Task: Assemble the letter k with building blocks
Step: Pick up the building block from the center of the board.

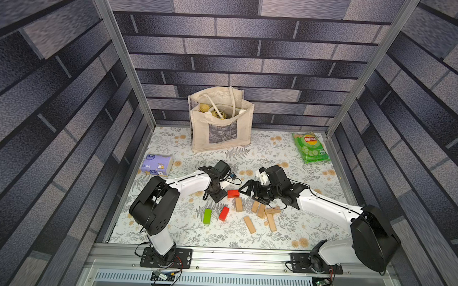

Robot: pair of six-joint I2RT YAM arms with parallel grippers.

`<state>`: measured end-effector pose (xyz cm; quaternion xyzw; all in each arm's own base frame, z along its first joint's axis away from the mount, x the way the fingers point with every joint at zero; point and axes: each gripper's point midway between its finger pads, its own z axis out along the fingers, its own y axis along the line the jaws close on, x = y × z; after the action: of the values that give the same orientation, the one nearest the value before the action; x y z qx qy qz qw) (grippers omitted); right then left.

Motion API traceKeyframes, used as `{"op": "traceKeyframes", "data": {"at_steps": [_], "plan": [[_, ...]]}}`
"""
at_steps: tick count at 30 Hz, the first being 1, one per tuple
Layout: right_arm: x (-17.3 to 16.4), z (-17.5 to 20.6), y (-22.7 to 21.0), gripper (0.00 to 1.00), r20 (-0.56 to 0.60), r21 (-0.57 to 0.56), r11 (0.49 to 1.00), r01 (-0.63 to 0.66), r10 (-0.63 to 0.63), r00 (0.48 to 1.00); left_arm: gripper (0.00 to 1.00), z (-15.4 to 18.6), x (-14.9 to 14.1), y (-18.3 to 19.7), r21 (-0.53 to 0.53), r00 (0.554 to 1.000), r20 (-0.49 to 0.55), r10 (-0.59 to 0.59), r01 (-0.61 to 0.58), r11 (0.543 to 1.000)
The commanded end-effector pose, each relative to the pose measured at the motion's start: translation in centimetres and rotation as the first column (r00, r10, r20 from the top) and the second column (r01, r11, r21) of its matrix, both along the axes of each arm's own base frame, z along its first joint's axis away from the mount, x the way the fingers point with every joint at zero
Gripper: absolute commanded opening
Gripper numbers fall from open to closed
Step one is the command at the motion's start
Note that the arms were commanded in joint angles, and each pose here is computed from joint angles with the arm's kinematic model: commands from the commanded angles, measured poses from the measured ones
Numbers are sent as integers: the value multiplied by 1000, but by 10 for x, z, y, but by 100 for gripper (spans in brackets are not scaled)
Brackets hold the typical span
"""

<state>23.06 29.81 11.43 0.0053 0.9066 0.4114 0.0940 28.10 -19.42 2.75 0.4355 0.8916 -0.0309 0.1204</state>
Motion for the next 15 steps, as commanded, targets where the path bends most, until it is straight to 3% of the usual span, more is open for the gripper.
{"op": "traceKeyframes", "data": {"at_steps": [1,4,8,15], "plan": [[-4,3,2,100,10,-13,999,-34,34,999,54,4,3,0,11,1000,-18,-16,16,1000],[-3,5,2,100,18,-21,999,-43,43,999,48,3,4,1,10,1000,-27,-7,7,1000],[-3,7,10,100,-1,-18,996,-90,90,996,23,-5,0,4,19,998,-63,23,-21,1000],[-1,14,16,100,13,-43,987,-154,154,988,21,2,-5,13,23,996,-55,67,-66,998]]}}
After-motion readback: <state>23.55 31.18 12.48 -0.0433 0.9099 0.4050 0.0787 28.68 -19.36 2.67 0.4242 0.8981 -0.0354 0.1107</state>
